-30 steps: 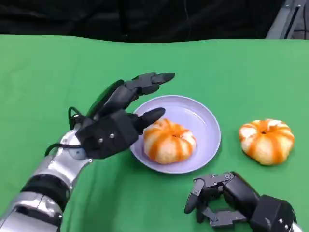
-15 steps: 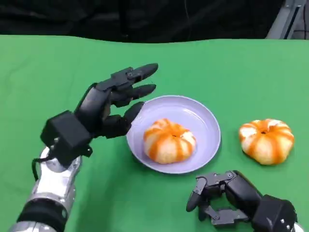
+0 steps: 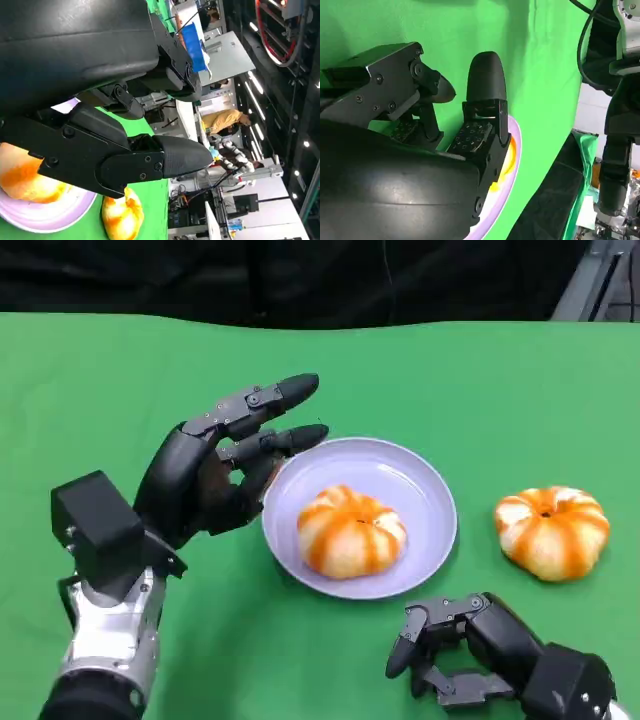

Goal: Grasp the bread from the table and place it into the plate.

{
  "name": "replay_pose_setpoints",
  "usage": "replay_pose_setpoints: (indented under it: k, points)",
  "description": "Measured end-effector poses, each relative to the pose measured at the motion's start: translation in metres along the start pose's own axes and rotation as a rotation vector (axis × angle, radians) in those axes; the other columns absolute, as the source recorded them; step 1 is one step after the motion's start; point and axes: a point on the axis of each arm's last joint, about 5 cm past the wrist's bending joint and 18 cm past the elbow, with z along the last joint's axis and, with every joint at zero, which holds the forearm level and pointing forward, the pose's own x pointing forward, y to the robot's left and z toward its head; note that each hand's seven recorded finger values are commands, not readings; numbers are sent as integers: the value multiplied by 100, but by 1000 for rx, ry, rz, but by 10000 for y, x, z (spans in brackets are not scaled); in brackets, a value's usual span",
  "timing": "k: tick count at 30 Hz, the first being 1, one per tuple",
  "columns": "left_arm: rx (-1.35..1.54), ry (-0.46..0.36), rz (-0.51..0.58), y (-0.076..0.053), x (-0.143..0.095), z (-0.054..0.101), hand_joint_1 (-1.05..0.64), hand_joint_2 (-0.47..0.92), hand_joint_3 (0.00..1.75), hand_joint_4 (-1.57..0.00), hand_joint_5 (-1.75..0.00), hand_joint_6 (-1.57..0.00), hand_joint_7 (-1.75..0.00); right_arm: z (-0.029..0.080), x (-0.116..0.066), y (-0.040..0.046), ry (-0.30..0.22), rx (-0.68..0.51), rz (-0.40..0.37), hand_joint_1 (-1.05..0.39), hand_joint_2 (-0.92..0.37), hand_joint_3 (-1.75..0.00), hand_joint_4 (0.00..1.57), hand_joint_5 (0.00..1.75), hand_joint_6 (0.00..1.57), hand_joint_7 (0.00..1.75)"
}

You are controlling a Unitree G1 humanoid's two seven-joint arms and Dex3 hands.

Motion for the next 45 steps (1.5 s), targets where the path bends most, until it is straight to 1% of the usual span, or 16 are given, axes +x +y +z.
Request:
replay_pose_setpoints:
  k: [1, 2, 4, 6, 8, 12, 17, 23, 33, 45]
  points:
    - [-10, -8, 7, 6, -23, -2, -83, 92, 49, -78, -3, -60, -2, 2, 5, 2, -1, 1, 2, 17, -62, -97, 100, 128, 101, 95]
    - [-42, -27, 40, 16, -98, -20, -83, 92, 47, -80, -3, -61, -2, 4, 9, 7, -5, 2, 2, 17, -62, -97, 100, 128, 102, 95]
    - [-126, -41, 132, 23, -332, -94, -82, 92, 44, -81, -2, -62, -2, -2, -3, -1, -2, 2, -2, 17, -62, -98, 100, 129, 102, 96]
    - [-177, -3, 195, 27, -546, -171, -82, 92, 44, -81, -2, -62, -2, -9, -17, -15, 4, 1, -5, 17, -62, -98, 99, 129, 101, 96]
    - [-199, 11, 225, 32, -635, -196, -82, 92, 44, -81, -2, -62, -2, -8, -13, -12, 3, 2, -2, 17, -61, -99, 99, 130, 101, 96]
    - [-190, -16, 224, 62, -614, -157, -82, 92, 43, -82, -2, -62, -1, -5, -3, 2, 0, 7, 1, 17, -61, -100, 99, 130, 101, 97]
    - [-207, -18, 210, 29, -587, -166, -81, 92, 44, -82, -1, -62, -1, -12, -11, 2, 5, 8, 1, 17, -60, -100, 99, 129, 100, 97]
    - [-201, -35, 224, 1, -613, -179, -80, 92, 45, -82, -1, -62, -1, -16, -21, -8, 10, 2, 0, 17, -60, -101, 99, 127, 100, 97]
    - [-202, -40, 230, 0, -620, -181, -79, 92, 44, -83, -1, -62, 0, -16, -21, -9, 10, 4, 5, 18, -61, -101, 100, 126, 99, 97]
    - [-217, -13, 243, -6, -820, -230, -78, 92, 47, -83, 0, -61, 0, -16, -22, -9, 11, 3, 3, 18, -61, -100, 100, 127, 100, 96]
